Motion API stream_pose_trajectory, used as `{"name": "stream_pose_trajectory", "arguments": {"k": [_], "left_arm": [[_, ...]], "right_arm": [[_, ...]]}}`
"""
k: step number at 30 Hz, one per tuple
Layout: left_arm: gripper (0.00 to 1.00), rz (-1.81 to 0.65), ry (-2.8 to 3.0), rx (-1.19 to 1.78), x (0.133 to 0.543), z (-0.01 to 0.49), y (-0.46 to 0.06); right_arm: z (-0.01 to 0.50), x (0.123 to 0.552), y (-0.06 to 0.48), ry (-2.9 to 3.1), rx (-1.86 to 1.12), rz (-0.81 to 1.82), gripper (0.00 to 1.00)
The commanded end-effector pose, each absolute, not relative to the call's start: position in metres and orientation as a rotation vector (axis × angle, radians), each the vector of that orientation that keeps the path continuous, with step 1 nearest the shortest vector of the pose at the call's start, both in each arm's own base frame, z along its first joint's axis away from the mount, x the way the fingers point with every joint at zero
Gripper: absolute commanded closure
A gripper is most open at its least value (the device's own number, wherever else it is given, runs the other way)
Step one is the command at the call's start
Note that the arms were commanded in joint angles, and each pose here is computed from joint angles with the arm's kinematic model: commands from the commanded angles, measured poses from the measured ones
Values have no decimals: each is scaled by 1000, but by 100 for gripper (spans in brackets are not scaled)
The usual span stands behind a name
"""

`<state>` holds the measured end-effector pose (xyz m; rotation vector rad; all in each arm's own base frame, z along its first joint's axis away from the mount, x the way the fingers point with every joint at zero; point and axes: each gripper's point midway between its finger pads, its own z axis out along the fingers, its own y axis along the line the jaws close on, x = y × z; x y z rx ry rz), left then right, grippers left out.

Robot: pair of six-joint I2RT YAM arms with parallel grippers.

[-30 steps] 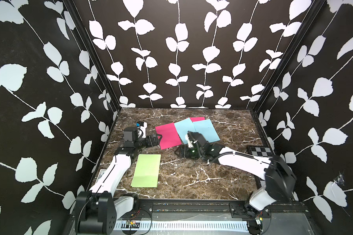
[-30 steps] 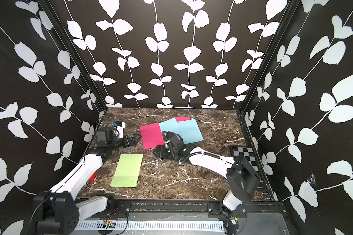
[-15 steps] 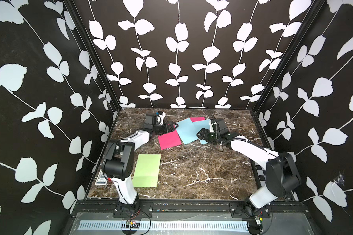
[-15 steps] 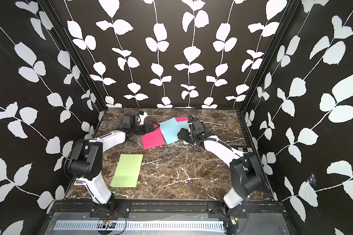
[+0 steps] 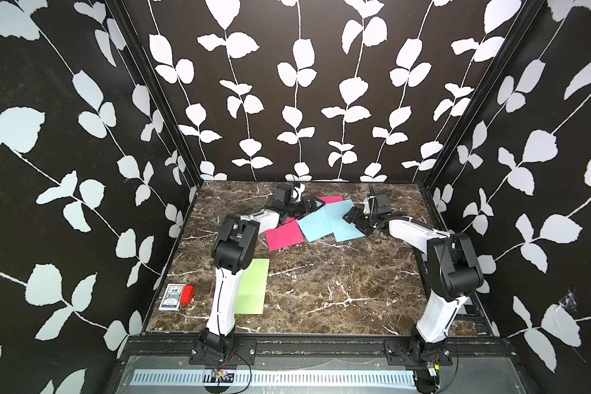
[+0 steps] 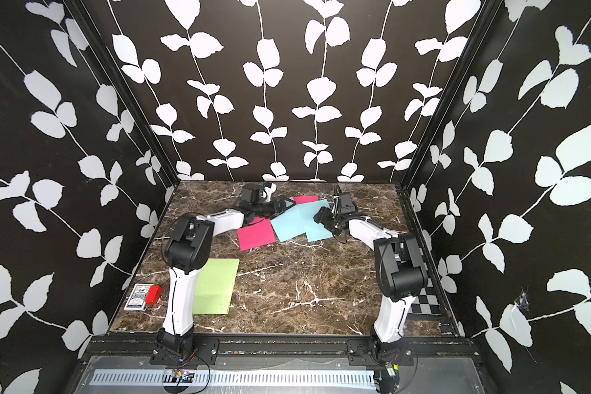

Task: Sort the scattered colored papers by color
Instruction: Pick up the colored paper from the center of the board.

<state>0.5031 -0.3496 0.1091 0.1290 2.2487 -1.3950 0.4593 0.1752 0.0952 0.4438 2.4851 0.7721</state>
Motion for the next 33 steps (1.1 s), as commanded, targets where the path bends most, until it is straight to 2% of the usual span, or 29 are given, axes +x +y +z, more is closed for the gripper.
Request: {"name": "stream_pose_trajectory", "arguments": {"k": [1,10,33], "left_arm": [[1,-1450,2195,154,510,135,-367],[1,-1451,2233,161,516,119,-386],[1,-1386,2433,32,498,78,-392]], "right_arm": [[101,476,179,2462,421,798,27],[81,492,167,2480,462,786,27],[36,484,158,2561,531,793,26]]}}
